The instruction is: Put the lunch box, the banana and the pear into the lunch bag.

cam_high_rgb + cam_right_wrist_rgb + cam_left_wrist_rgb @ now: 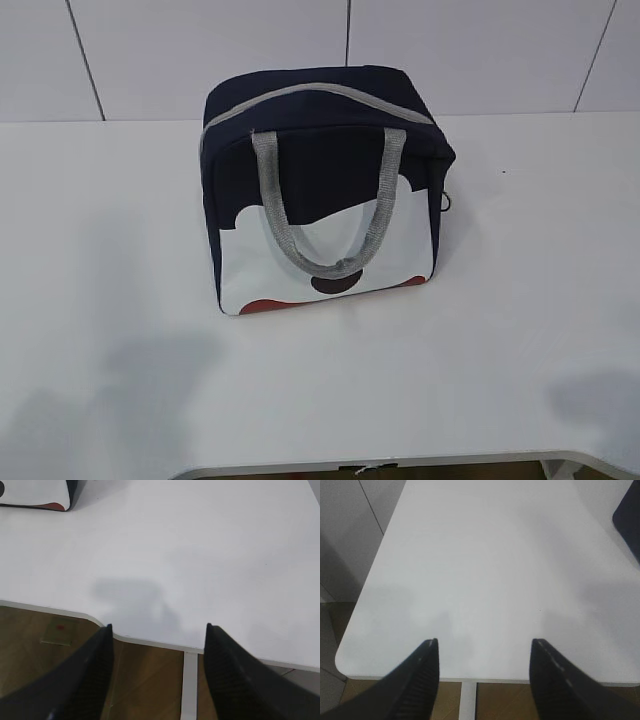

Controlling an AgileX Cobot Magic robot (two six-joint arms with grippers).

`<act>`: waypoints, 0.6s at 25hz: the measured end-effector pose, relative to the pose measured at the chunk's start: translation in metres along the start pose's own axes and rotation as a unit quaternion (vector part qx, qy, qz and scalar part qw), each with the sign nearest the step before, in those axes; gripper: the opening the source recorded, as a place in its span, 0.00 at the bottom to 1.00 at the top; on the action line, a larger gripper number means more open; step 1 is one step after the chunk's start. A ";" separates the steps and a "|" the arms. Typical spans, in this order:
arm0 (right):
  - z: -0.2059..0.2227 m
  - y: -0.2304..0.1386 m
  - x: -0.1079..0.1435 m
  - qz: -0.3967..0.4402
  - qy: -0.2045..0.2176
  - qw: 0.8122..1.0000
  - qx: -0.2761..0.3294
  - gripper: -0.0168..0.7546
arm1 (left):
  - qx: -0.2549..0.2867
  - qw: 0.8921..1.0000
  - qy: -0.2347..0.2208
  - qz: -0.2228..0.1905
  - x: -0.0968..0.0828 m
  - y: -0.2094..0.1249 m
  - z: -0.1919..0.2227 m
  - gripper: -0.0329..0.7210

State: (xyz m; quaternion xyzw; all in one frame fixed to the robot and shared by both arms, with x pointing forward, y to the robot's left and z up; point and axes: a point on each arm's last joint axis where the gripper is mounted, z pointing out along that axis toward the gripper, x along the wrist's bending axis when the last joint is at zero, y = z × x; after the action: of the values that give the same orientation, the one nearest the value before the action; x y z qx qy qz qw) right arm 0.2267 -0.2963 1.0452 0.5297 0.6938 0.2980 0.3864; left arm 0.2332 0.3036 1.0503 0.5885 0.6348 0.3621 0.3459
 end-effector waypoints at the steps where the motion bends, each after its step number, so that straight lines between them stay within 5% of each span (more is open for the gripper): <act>1: 0.000 0.000 0.000 0.000 0.000 1.000 0.000 0.64 | 0.000 1.000 0.000 0.000 0.000 0.000 0.000 0.59; 15: 0.000 0.000 0.000 0.000 0.000 1.000 0.000 0.64 | 0.000 1.000 0.000 0.000 0.000 0.000 0.000 0.59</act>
State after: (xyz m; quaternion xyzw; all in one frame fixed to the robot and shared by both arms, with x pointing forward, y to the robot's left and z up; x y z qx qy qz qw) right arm 0.2267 -0.2963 1.0452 0.5296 0.6937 0.2981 0.3866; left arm 0.2332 0.3036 1.0503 0.5885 0.6348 0.3621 0.3459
